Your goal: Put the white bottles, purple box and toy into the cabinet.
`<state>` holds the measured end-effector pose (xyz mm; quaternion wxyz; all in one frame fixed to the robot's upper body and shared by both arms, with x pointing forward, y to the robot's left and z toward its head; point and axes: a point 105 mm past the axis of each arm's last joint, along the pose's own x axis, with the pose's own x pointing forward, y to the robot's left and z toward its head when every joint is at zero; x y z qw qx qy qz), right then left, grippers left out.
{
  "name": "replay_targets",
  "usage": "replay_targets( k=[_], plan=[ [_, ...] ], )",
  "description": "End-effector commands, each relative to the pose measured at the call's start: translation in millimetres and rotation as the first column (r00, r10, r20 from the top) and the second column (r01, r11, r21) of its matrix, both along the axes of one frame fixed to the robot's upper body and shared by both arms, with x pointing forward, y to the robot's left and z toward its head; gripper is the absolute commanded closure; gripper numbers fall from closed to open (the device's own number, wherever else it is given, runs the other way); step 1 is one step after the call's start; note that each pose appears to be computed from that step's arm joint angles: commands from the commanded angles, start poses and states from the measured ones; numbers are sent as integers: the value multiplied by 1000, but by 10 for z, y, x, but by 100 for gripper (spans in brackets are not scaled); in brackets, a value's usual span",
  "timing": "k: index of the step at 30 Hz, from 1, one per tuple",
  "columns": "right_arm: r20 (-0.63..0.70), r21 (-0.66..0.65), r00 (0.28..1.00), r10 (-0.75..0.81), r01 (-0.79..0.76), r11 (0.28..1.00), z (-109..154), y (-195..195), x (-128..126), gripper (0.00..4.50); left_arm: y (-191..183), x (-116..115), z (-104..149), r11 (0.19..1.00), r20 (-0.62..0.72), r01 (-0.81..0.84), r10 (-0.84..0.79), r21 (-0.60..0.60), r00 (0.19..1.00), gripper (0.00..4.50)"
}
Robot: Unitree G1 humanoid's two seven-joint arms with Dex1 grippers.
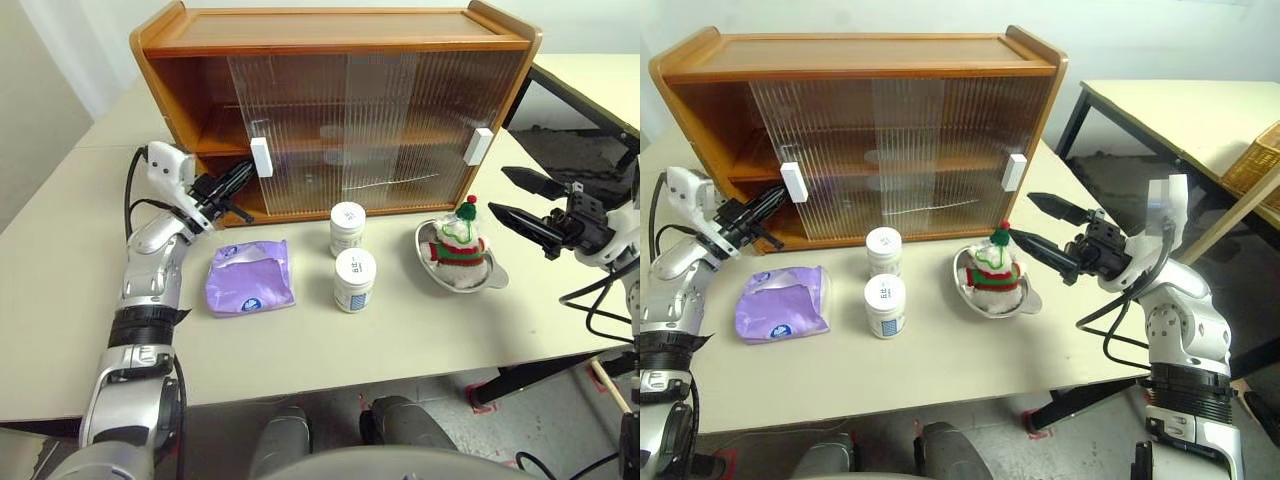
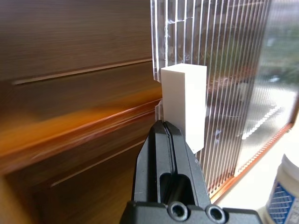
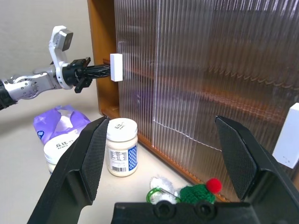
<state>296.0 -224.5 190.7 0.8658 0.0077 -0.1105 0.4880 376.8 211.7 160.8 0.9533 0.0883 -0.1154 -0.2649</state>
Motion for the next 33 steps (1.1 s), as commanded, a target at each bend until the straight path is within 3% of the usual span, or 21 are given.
replay_targets(
  k=[1,17,33],
  plan=[
    [13,-7,1000,6,-5,1000,16,20,-8,0,-143,26,-22,998,-1,49,-49,35,999,447],
    [-23,47,996,87,-86,995,34,192,-39,0,-612,100,-64,976,-25,192,-191,103,981,447],
    [-41,14,979,201,-201,980,25,416,-59,0,-919,142,-70,958,-26,270,-269,97,963,447]
  ],
)
